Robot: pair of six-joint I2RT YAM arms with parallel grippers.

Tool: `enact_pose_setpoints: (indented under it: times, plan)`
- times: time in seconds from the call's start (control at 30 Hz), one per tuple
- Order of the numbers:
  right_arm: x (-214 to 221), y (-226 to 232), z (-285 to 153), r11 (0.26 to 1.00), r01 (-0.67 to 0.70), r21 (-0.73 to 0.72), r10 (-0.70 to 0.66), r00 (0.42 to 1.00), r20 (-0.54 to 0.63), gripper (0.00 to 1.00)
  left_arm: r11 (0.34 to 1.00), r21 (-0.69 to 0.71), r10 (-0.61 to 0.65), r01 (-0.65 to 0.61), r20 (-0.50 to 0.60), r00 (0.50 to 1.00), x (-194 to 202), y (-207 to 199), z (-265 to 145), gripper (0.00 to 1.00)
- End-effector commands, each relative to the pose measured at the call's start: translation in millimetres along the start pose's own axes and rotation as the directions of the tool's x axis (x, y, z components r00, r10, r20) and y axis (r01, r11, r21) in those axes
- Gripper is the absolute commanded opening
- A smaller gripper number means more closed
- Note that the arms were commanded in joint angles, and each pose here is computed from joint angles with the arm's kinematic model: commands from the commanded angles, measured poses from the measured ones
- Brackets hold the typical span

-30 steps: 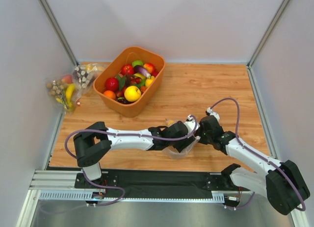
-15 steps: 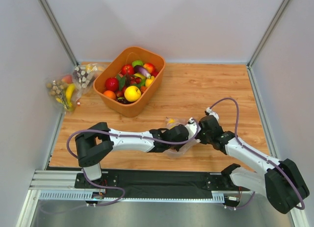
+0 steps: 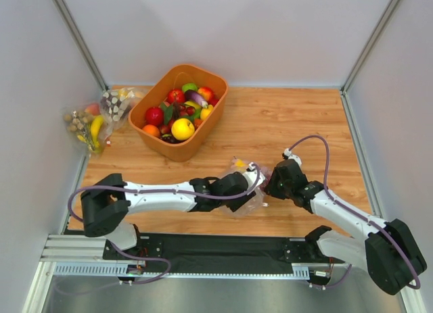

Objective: Open the zip-top bag and remove the fake food
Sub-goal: Pick up the fake vegetable from the zipper food storage bag.

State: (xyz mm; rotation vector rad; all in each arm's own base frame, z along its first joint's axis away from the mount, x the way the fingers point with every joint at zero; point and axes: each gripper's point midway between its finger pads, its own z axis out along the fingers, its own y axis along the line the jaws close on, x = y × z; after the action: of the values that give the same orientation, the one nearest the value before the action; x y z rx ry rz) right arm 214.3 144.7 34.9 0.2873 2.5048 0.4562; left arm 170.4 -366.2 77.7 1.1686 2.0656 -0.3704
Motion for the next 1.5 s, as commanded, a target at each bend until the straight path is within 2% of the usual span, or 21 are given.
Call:
enact_pose_setpoints:
  times: [0.0, 0.1, 0.13, 0.17, 0.2, 0.27, 0.57, 0.73, 0.87, 0.97, 1.1, 1.27, 1.47]
  plan:
    - [2, -1, -2, 1.0, 0.012, 0.001, -0.012, 1.0, -0.007, 0.24, 0.998, -0.027, -0.052, 0.055, 0.117, 0.992, -27, 12, -29, 0.62]
    - [3, 1, -2, 1.0, 0.009, -0.006, -0.009, 1.0, -0.014, 0.24, 0.993, -0.085, -0.063, 0.076, 0.148, 0.987, -31, 24, -36, 0.7]
    - [2, 2, -1, 1.0, 0.008, -0.009, -0.008, 1.0, -0.012, 0.24, 0.991, -0.107, -0.061, 0.076, 0.131, 0.989, -27, 29, -36, 0.74]
    - [2, 2, -1, 1.0, 0.007, -0.009, -0.007, 1.0, -0.012, 0.25, 0.989, -0.124, -0.066, 0.081, 0.121, 0.99, -25, 30, -33, 0.85]
    - [3, 2, -1, 1.0, 0.007, -0.01, -0.007, 1.0, -0.016, 0.25, 0.986, -0.143, -0.069, 0.085, 0.111, 0.991, -23, 33, -32, 0.86]
    - [2, 3, -2, 1.0, 0.008, -0.014, -0.008, 1.0, -0.014, 0.25, 0.983, -0.157, -0.086, 0.098, 0.083, 0.993, -14, 35, -24, 0.96]
    - [4, 2, -2, 1.0, 0.013, -0.016, -0.013, 1.0, -0.018, 0.25, 0.971, -0.197, -0.116, 0.134, 0.099, 0.988, -12, 41, -3, 0.98]
    - [6, 0, 0, 1.0, 0.02, -0.009, -0.02, 0.999, -0.028, 0.25, 0.963, -0.2, -0.141, 0.181, 0.202, 0.969, -29, 48, -17, 0.98]
    - [7, 1, 2, 1.0, 0.022, -0.016, -0.023, 0.999, -0.03, 0.25, 0.947, -0.247, -0.146, 0.206, 0.24, 0.96, -35, 60, -31, 0.99]
    - [7, 1, 3, 1.0, 0.02, -0.017, -0.02, 0.999, -0.035, 0.25, 0.924, -0.308, -0.157, 0.227, 0.235, 0.959, -32, 71, -37, 0.99]
    - [6, 5, 3, 0.999, 0.017, -0.029, -0.018, 0.999, -0.034, 0.25, 0.906, -0.366, -0.16, 0.212, 0.166, 0.973, -20, 78, -27, 0.99]
    - [6, 5, 2, 0.999, 0.014, -0.029, -0.015, 0.999, -0.03, 0.25, 0.954, -0.23, -0.161, 0.191, 0.144, 0.976, -15, 51, -3, 0.99]
    - [7, 3, 1, 1.0, 0.024, -0.021, -0.025, 0.999, -0.034, 0.25, 0.972, -0.092, -0.203, 0.217, 0.142, 0.969, -11, 27, 0, 0.97]
